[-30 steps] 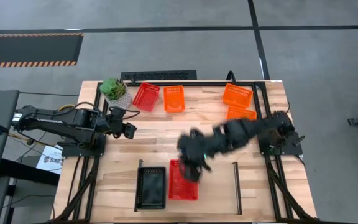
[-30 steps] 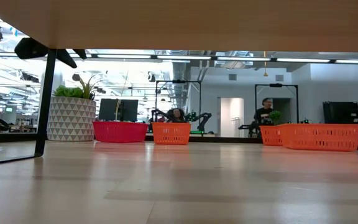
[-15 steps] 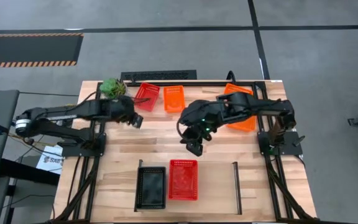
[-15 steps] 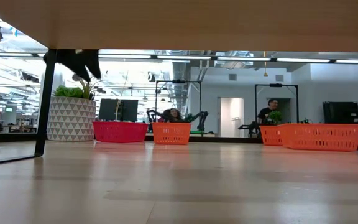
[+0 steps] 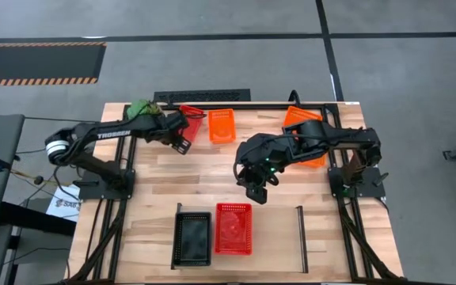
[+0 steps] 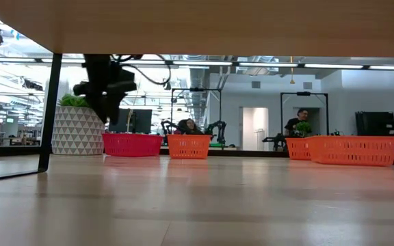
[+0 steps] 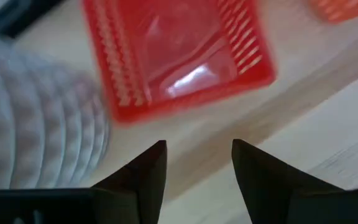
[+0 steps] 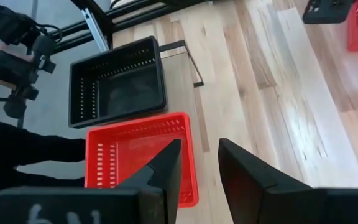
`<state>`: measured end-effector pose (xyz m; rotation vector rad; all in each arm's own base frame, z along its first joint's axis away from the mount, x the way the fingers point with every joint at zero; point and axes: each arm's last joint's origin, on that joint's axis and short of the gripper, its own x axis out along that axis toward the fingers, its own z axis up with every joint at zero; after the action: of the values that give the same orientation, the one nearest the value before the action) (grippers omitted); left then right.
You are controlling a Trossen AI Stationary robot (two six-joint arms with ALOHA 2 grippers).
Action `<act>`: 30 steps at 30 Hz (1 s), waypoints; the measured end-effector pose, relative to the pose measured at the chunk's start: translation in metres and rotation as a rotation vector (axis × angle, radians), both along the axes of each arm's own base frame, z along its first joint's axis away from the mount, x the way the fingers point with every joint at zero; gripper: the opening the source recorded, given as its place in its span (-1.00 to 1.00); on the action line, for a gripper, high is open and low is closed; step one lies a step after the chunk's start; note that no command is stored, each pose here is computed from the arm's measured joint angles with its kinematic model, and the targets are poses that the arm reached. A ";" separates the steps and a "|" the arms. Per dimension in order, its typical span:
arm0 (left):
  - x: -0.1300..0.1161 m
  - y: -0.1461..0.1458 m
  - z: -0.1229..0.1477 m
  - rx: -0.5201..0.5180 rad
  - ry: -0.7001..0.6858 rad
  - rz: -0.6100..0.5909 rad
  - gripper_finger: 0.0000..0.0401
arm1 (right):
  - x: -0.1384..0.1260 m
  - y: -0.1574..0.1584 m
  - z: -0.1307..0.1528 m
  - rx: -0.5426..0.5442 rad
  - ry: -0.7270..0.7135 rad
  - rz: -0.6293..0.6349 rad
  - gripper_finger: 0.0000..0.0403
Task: Stack baskets on shelf by color
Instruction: Stack the red bin on the top of the red bins on the shelf
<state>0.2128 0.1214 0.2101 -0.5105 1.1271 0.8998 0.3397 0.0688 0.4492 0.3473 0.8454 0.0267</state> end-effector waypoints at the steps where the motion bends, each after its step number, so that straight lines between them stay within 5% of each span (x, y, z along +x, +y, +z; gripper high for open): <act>1: 0.003 0.002 0.001 0.010 0.003 -0.035 -0.16 | 0.000 0.000 0.000 0.000 0.000 0.000 -0.37; 13: 0.028 0.011 -0.001 0.115 0.036 -0.353 -0.16 | 0.000 0.000 0.000 -0.001 -0.001 -0.001 -0.38; 26: 0.045 0.017 -0.054 0.061 0.263 -0.465 -0.16 | 0.000 -0.001 0.000 -0.001 0.000 -0.004 -0.38; 30: 0.046 0.013 -0.058 0.035 0.278 -0.487 -0.33 | 0.000 0.000 0.000 0.005 0.002 -0.010 -0.38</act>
<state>0.2591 0.1348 0.1521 -0.0680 1.4070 0.5702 0.3398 0.0684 0.4491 0.3566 0.8454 0.0198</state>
